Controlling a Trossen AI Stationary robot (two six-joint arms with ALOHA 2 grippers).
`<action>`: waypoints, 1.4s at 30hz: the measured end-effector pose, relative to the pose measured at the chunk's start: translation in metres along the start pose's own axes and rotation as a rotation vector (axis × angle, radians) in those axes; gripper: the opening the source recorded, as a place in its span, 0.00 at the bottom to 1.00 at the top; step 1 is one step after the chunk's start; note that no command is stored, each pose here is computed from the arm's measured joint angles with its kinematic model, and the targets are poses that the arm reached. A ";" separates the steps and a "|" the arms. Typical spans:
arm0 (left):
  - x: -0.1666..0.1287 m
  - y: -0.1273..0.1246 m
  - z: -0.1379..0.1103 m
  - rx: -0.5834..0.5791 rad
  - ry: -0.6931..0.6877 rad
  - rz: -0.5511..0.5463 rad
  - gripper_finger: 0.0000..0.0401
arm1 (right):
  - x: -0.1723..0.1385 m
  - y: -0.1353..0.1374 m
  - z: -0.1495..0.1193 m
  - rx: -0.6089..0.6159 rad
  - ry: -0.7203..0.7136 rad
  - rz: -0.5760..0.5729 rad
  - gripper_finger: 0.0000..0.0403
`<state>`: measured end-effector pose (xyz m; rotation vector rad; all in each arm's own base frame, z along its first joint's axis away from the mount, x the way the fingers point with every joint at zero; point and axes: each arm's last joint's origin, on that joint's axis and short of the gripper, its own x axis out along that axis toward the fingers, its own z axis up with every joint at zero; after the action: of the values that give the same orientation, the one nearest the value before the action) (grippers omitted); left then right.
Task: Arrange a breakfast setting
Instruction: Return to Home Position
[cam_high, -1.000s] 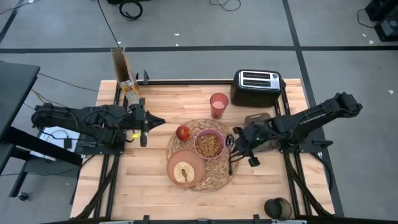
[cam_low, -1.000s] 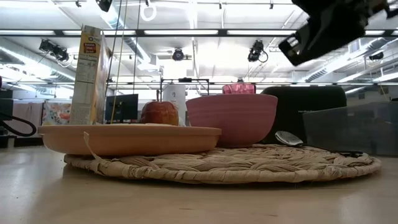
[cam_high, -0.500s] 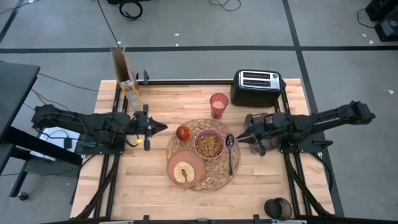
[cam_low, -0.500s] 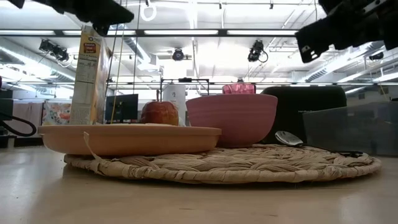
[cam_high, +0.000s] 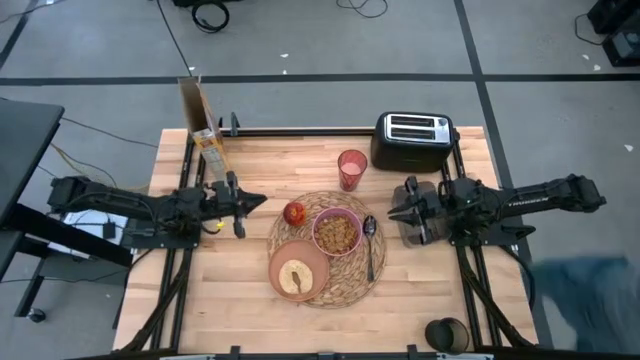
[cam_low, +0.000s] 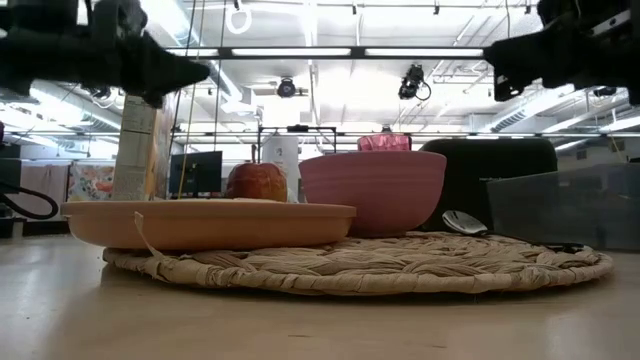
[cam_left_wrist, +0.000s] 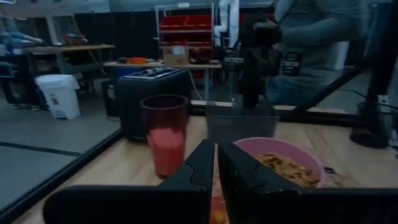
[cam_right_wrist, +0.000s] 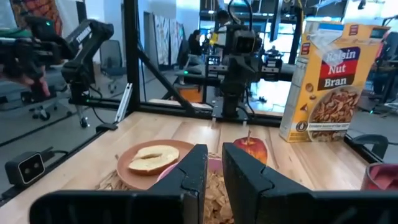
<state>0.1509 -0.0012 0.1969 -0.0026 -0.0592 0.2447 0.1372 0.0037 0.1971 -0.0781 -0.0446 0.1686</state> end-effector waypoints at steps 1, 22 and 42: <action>-0.002 0.002 -0.003 0.003 -0.007 0.009 0.07 | -0.002 0.001 -0.002 -0.004 -0.006 -0.001 0.15; -0.048 0.013 -0.026 -0.005 0.048 -0.132 0.07 | -0.030 0.005 -0.012 0.011 -0.124 -0.039 0.15; -0.053 0.010 -0.023 0.002 0.009 -0.264 0.07 | -0.029 0.007 -0.022 0.088 -0.026 -0.008 0.15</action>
<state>0.0981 -0.0039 0.1708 0.0063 -0.0497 -0.0192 0.1085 0.0037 0.1738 0.0123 -0.0629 0.1636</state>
